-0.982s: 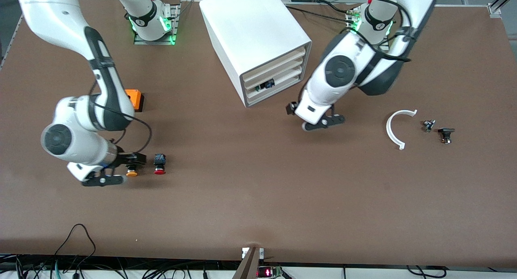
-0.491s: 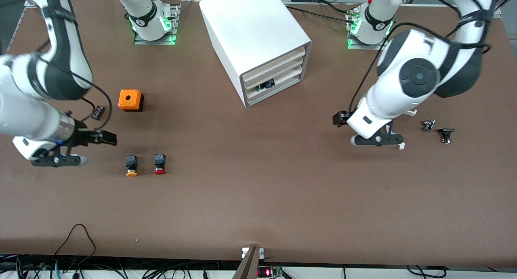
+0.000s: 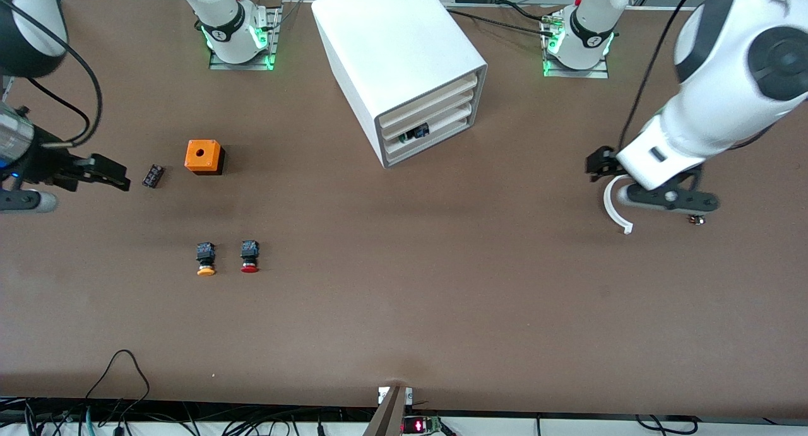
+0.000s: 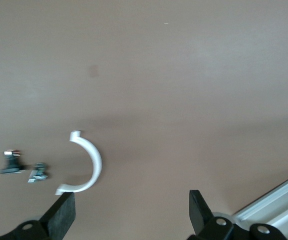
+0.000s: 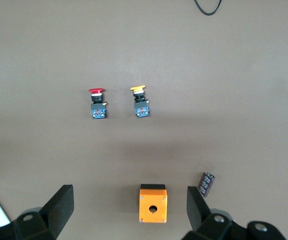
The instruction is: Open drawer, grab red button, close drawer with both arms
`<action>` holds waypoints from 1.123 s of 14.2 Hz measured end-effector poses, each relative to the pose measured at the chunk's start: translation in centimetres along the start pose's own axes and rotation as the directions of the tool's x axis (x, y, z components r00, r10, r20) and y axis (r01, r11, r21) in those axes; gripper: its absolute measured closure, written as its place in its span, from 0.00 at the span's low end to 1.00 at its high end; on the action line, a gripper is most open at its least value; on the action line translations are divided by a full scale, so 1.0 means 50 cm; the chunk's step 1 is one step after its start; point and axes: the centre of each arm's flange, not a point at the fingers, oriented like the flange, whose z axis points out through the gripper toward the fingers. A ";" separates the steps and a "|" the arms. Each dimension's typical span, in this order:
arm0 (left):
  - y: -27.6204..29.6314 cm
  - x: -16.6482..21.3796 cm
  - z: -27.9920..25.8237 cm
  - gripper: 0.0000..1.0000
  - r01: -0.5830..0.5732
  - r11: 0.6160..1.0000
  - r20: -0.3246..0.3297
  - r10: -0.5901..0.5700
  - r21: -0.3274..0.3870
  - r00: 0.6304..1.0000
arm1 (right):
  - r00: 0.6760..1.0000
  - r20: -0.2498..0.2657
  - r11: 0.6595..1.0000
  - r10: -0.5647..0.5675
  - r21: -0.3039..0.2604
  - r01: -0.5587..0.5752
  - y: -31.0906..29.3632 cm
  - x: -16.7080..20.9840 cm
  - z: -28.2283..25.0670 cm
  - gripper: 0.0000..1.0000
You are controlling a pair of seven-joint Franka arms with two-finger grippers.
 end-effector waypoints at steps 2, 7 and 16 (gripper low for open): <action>-0.065 -0.042 -0.025 0.00 -0.047 0.999 -0.019 0.047 -0.001 0.999 | 1.000 -0.022 1.000 -0.003 0.000 0.003 -0.002 -0.005 -0.054 0.00; -0.117 -0.122 -0.094 0.00 -0.056 0.998 -0.167 0.058 0.019 0.984 | 0.999 -0.032 1.000 -0.016 -0.026 0.015 -0.009 -0.012 -0.114 0.00; -0.131 -0.116 -0.081 0.00 -0.042 0.999 -0.098 0.039 -0.025 0.994 | 0.994 -0.103 0.999 -0.030 -0.042 0.026 -0.024 0.008 -0.172 0.00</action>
